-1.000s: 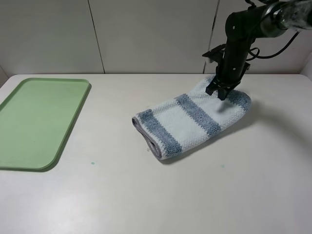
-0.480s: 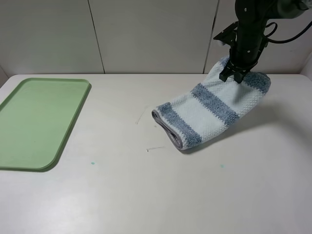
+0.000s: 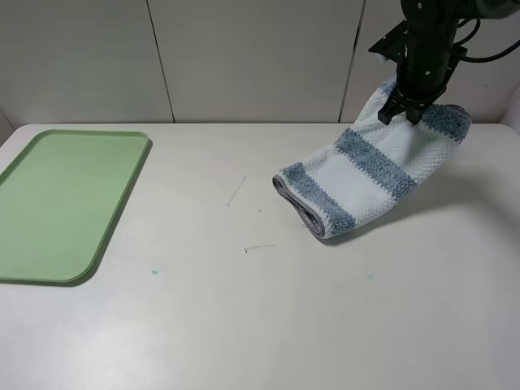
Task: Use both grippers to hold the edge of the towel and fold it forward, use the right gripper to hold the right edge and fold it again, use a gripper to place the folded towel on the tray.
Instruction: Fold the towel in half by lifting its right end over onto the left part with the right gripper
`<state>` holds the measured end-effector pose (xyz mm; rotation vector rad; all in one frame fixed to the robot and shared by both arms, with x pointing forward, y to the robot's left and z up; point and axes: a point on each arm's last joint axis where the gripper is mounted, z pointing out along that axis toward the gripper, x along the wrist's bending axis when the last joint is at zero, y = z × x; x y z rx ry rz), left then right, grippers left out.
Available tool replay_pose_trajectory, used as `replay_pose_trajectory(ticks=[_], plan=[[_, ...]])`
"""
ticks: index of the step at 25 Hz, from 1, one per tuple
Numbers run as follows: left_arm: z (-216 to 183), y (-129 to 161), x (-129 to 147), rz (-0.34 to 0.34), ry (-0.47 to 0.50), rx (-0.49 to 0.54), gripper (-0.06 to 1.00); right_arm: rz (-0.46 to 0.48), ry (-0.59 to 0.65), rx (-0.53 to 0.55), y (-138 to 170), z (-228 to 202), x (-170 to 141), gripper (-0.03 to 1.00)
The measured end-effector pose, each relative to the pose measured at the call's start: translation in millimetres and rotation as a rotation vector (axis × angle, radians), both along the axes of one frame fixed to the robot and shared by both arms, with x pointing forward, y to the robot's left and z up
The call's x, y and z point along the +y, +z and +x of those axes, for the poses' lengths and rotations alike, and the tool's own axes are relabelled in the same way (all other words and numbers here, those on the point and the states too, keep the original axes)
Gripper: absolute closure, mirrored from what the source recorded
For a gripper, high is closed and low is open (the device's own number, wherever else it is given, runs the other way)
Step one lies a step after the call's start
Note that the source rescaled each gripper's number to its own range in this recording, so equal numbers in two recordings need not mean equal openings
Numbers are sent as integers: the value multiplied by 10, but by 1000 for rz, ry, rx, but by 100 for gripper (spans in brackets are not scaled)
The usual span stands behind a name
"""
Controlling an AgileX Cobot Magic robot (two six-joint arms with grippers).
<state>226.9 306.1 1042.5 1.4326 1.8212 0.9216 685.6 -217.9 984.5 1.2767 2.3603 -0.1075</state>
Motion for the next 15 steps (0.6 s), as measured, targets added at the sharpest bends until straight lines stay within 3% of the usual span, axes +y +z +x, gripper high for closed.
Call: replay_pose_trajectory(ticks=[10, 15], plan=[[0, 0, 0, 0, 0, 0, -3, 102, -94, 122, -46, -130, 77, 88], [0, 0, 0, 0, 0, 0, -3, 109, -67, 145, -52, -211, 325, 88]])
